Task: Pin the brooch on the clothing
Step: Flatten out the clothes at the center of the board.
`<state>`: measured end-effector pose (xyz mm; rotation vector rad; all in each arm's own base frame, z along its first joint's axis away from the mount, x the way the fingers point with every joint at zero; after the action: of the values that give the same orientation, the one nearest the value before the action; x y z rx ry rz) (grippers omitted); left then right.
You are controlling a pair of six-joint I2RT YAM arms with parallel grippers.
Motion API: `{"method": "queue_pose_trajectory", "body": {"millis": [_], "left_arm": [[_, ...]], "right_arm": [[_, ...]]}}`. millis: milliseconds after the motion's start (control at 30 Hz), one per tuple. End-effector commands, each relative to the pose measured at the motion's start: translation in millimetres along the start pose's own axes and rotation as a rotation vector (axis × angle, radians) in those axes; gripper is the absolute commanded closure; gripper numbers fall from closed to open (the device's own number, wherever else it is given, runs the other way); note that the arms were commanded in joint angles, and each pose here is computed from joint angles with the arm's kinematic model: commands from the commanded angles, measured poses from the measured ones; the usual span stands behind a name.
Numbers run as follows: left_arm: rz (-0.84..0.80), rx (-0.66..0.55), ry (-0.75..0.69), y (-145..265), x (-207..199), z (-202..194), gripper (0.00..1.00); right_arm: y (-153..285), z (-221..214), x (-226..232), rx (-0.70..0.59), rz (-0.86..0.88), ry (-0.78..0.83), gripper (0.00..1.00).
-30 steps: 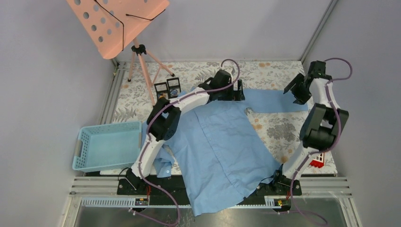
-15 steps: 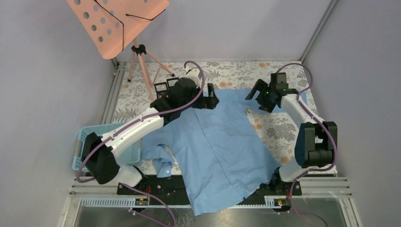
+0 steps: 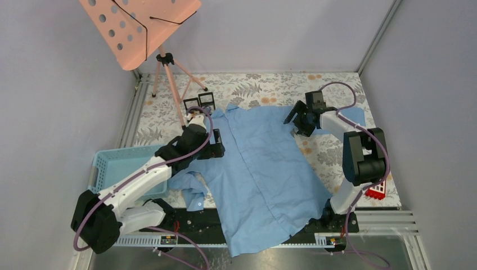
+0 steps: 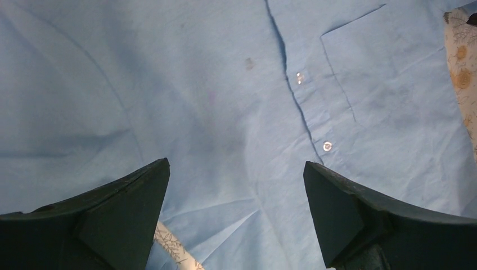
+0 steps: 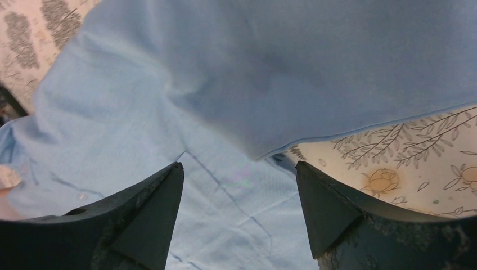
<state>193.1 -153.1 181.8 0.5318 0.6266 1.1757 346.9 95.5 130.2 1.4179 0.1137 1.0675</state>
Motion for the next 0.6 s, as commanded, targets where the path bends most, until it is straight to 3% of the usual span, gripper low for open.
{"method": "queue_pose_trajectory", "body": {"millis": [0, 100, 200, 267, 333, 433, 467, 567], "left_arm": [[0.009, -0.068, 0.056, 7.8, 7.3, -0.5, 0.01], [0.017, -0.074, 0.059, 11.3, 11.4, -2.3, 0.01], [0.032, -0.071, 0.058, 12.5, 14.6, -2.9, 0.01], [0.039, -0.065, 0.056, 12.7, 15.9, -3.7, 0.01], [0.042, -0.064, 0.054, 12.4, 16.9, -4.6, 0.01], [0.055, -0.056, 0.049, 11.8, 19.5, -6.9, 0.01], [0.060, -0.053, 0.048, 11.6, 20.5, -7.6, 0.01], [0.074, -0.039, 0.041, 10.7, 23.5, -11.4, 0.01]], "right_arm": [[-9.7, 8.1, -1.7, -0.061, -0.050, -0.026, 0.22], [-18.1, 8.9, -2.0, -0.061, -0.050, -0.033, 0.29], [-24.1, 13.6, 3.0, -0.065, -0.055, -0.039, 0.43], [-28.5, 16.4, 5.4, -0.073, -0.064, -0.045, 0.55], [-30.7, 21.1, 8.6, -0.084, -0.071, -0.048, 0.75], [-31.4, 30.5, 12.6, -0.105, -0.106, -0.039, 0.96], [-32.0, 35.1, 13.8, -0.116, -0.115, -0.039, 1.00], [-32.8, 49.8, 12.6, -0.129, -0.136, -0.048, 1.00]]}}
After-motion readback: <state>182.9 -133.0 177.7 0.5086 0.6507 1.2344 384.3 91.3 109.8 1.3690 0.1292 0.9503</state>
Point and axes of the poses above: each gripper's point midway between its finger pads, its own y axis back along the fingers, its own x axis along the line the jaws close on, z = x × y, the point moved 9 cm from there along y, back along the fingers, and after that the axes turned 13 degrees about -y, right-handed, at the moved point
